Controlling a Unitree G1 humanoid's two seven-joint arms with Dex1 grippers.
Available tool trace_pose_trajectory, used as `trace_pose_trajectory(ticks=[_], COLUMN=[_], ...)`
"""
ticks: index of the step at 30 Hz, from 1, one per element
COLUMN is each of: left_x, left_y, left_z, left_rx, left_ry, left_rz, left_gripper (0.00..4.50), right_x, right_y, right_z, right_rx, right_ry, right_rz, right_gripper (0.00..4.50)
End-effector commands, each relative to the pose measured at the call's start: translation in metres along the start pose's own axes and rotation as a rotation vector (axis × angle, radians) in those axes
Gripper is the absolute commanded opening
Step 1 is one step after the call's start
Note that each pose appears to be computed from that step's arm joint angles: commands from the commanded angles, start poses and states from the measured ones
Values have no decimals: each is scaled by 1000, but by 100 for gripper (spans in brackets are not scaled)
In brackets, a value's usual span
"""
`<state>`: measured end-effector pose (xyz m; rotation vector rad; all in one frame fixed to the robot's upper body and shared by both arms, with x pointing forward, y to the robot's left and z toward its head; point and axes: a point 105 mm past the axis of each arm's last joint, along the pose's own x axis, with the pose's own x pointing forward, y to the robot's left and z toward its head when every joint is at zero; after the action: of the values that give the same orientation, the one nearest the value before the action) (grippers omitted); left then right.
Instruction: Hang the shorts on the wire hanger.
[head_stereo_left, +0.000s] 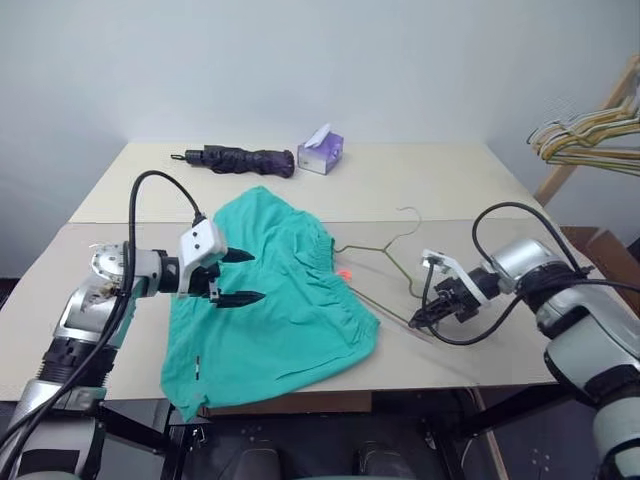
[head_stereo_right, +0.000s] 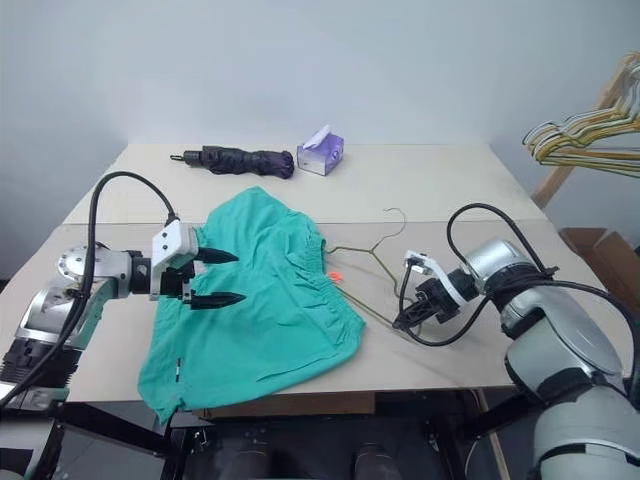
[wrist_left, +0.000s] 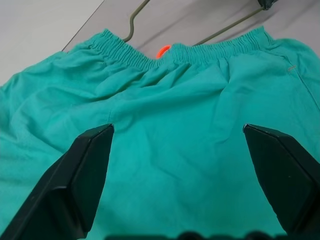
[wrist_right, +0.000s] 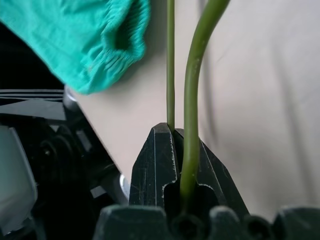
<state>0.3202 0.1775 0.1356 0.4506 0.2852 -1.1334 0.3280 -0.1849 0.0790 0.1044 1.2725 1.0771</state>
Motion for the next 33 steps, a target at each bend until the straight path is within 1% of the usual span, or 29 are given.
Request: trace_pose_trajectory(ticks=[1,3,4,8,10,11,13,17,19,21,24,27,29,31,33], left_x=[-4,-4,-4,-2,-1,0,0,0,-1,-2,-5,-15,-26,-38,-55], left_y=[3,3,4,5,5,4,4,4,4,4,5,3,-1,0,3], left_z=[13,13,13,15,16,17,18,16,16,16,18,31,47,70,100], left_rx=[53,54,55,60,62,62,62,63,61,56,48,44,48,64,73], left_ry=[-29,-29,-29,-32,-35,-40,-48,-36,-37,-42,-59,-110,-166,-252,-374], left_rz=[25,29,30,33,32,30,30,34,36,39,45,-2,-65,-95,-123], left_gripper=[447,447,447,447,447,447,447,447,447,447,447,447,447,447,447], right_x=[-12,-11,-9,-3,1,2,3,-4,-9,-13,-13,-8,-3,3,10], right_y=[21,29,28,16,10,7,2,7,11,14,19,33,42,44,46], right_z=[18,16,16,27,33,35,43,56,62,72,84,91,92,91,91], right_rx=[-62,-106,-110,-39,11,8,51,23,-24,-148,-397,-630,-737,-806,-891], right_ry=[-66,-42,-34,-62,-96,-112,-181,-267,-307,-349,-403,-459,-470,-452,-443], right_rz=[106,140,133,73,24,-3,-48,-26,-6,-15,-66,-101,-118,-162,-205], right_gripper=[0,0,0,0,0,0,0,0,0,0,0,0,0,0,0])
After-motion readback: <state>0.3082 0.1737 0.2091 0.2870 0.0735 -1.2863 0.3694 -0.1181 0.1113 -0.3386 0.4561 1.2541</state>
